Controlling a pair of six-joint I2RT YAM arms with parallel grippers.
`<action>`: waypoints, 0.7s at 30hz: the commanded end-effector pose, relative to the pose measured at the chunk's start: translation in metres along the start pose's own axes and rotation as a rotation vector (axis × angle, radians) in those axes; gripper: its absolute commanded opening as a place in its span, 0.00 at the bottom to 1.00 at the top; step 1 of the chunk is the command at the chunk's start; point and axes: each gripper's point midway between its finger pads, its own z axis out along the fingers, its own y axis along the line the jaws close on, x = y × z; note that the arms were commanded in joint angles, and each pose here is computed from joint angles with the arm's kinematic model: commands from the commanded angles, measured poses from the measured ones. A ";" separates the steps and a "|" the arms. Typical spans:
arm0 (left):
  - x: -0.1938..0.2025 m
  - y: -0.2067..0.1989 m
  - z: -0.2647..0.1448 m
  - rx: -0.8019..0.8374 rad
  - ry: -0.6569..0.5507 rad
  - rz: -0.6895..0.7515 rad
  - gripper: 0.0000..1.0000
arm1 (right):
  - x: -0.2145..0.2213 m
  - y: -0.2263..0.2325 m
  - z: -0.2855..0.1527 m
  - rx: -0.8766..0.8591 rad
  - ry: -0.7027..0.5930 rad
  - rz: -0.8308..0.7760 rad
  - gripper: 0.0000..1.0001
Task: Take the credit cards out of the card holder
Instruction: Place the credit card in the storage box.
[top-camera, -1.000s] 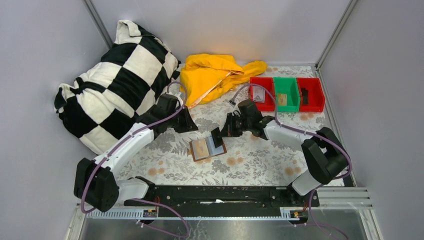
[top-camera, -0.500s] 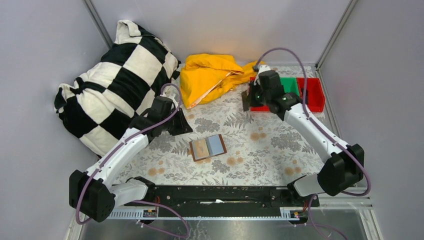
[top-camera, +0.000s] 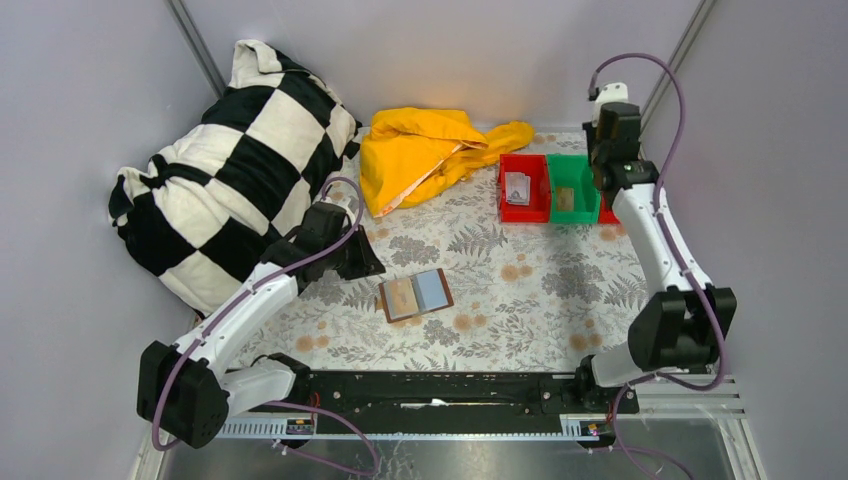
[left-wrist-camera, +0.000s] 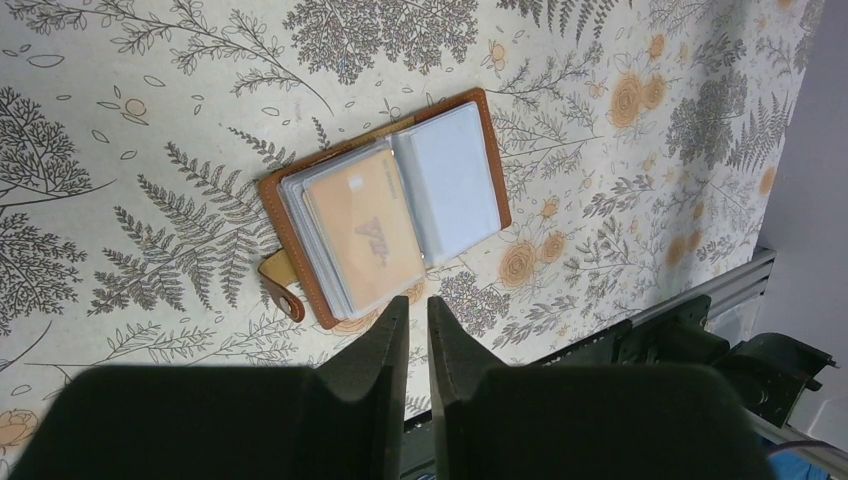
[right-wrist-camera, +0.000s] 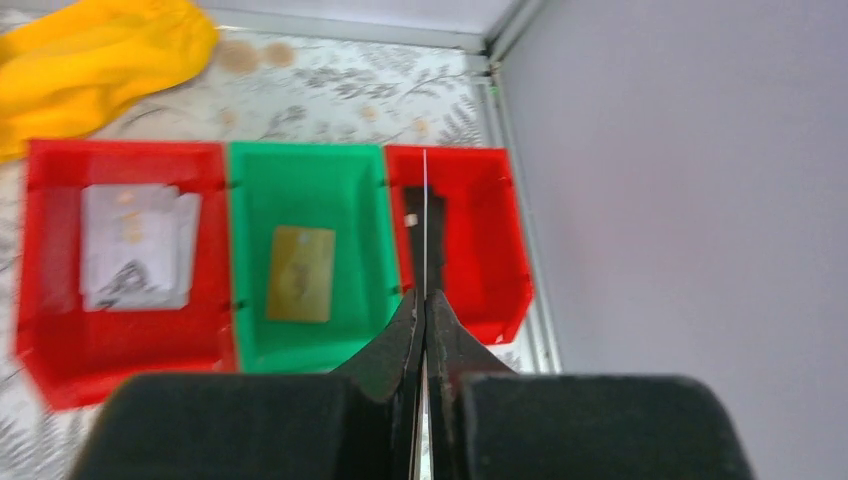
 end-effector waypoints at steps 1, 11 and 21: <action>-0.007 -0.009 -0.005 0.051 -0.043 0.006 0.16 | -0.025 -0.056 0.036 0.116 -0.069 0.019 0.00; -0.011 -0.014 -0.006 0.072 -0.050 -0.008 0.19 | 0.016 -0.078 0.112 0.106 0.054 0.054 0.00; -0.005 -0.019 -0.003 0.114 -0.029 -0.014 0.20 | 0.086 -0.050 0.153 0.040 0.200 0.058 0.00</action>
